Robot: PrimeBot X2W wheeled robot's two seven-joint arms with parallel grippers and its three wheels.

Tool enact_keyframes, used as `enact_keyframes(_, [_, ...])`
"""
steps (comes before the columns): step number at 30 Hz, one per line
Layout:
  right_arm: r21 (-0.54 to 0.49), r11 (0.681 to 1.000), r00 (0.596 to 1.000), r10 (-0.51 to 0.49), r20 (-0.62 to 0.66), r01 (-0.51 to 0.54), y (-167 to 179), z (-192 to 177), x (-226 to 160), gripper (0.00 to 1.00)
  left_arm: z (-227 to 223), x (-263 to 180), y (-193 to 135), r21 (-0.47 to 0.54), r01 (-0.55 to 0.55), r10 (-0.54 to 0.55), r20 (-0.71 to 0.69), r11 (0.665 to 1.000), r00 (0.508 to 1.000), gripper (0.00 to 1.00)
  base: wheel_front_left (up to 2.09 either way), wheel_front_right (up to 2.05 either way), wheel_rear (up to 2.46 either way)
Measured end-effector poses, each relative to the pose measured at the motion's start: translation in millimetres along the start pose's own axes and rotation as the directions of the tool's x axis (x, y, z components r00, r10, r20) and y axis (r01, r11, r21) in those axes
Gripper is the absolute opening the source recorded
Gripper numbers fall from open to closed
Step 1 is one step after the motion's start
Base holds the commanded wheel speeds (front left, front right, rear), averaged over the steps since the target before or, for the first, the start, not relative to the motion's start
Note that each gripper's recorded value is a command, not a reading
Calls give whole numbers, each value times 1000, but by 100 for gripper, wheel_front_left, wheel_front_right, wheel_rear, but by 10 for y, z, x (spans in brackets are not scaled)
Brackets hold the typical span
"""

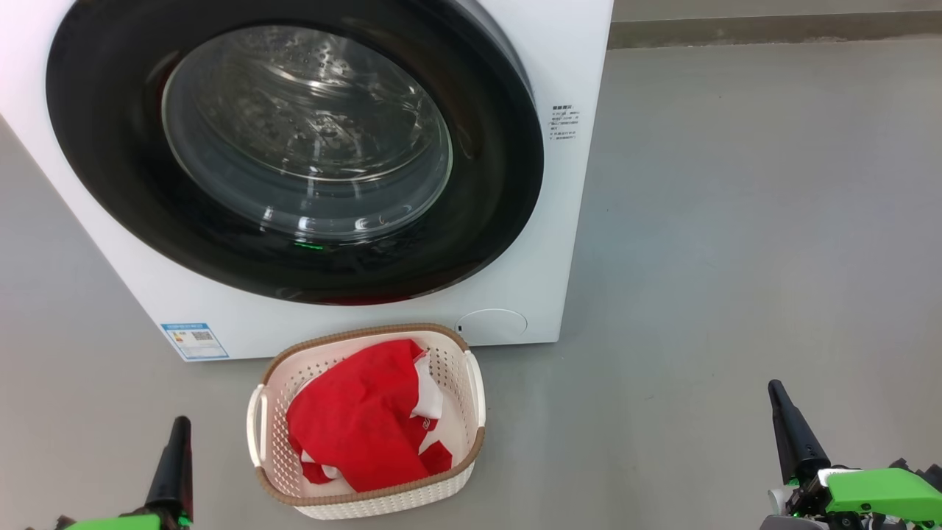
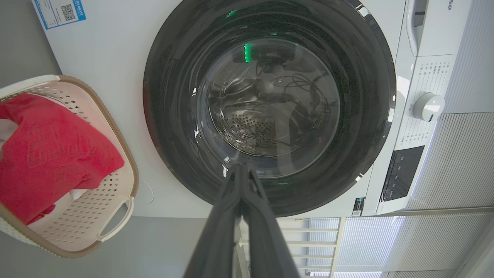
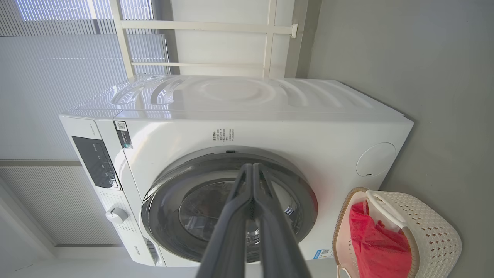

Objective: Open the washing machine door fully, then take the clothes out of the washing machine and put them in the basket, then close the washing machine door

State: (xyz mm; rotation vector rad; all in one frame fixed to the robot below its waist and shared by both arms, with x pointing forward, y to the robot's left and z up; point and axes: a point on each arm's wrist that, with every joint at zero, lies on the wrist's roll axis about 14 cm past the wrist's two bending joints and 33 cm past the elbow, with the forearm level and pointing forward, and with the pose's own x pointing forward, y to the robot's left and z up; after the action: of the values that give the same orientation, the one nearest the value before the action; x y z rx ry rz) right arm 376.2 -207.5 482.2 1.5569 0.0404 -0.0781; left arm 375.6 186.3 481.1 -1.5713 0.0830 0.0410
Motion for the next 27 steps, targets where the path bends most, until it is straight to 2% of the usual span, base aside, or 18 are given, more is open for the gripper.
enact_keyframes(27, [15,1000,1000,2,10,-2,3,26,-2,0,5,26,-39,-9,11,-11,2,1000,1000,0,0,0,0])
